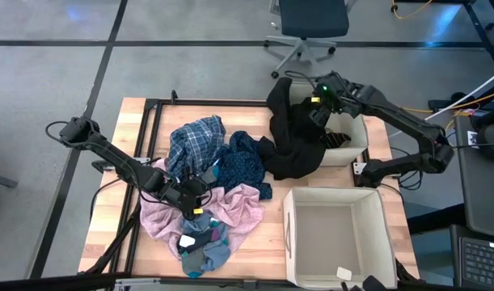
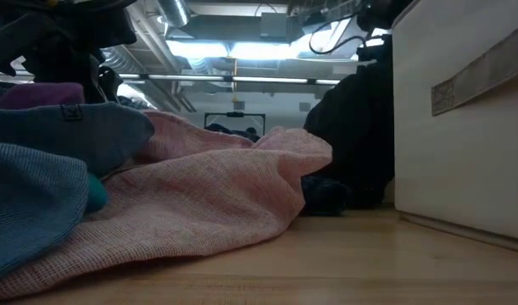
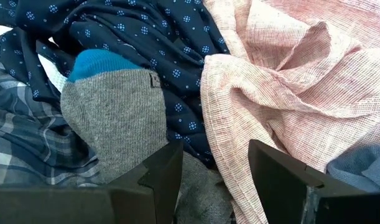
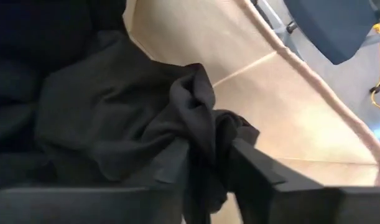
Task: Sort clothes
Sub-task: Put the black shirt into the top laundry organizer
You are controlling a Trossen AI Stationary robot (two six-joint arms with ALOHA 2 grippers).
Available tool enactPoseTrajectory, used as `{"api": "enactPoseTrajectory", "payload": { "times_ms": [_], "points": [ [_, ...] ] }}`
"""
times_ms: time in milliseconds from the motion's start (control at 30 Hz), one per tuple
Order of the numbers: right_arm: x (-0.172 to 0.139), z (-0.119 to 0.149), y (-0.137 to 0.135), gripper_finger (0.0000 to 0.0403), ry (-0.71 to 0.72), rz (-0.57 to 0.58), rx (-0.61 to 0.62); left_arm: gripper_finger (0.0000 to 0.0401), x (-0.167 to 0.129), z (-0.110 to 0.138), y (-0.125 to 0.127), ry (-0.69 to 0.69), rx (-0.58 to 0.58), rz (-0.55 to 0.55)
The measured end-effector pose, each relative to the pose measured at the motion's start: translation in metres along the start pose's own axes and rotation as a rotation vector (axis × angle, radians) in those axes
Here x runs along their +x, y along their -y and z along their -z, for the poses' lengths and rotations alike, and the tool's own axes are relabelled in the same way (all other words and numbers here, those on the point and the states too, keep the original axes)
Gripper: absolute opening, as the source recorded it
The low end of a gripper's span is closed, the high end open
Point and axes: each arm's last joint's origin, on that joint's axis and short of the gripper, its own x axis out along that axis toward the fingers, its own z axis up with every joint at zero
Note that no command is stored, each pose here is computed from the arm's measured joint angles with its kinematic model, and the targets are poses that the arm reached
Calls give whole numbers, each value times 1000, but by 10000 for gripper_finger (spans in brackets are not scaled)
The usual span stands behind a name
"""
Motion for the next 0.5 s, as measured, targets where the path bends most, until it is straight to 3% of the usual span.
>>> {"api": "enactPoseTrajectory", "payload": {
  "times_ms": [267,500],
  "points": [
    [-43,-15,14,253,23,-50,8,172,0,0,0,0,16,0],
    [-94,-35,-1,302,224,-296,-48,172,0,0,0,0,16,0]
  ]
}}
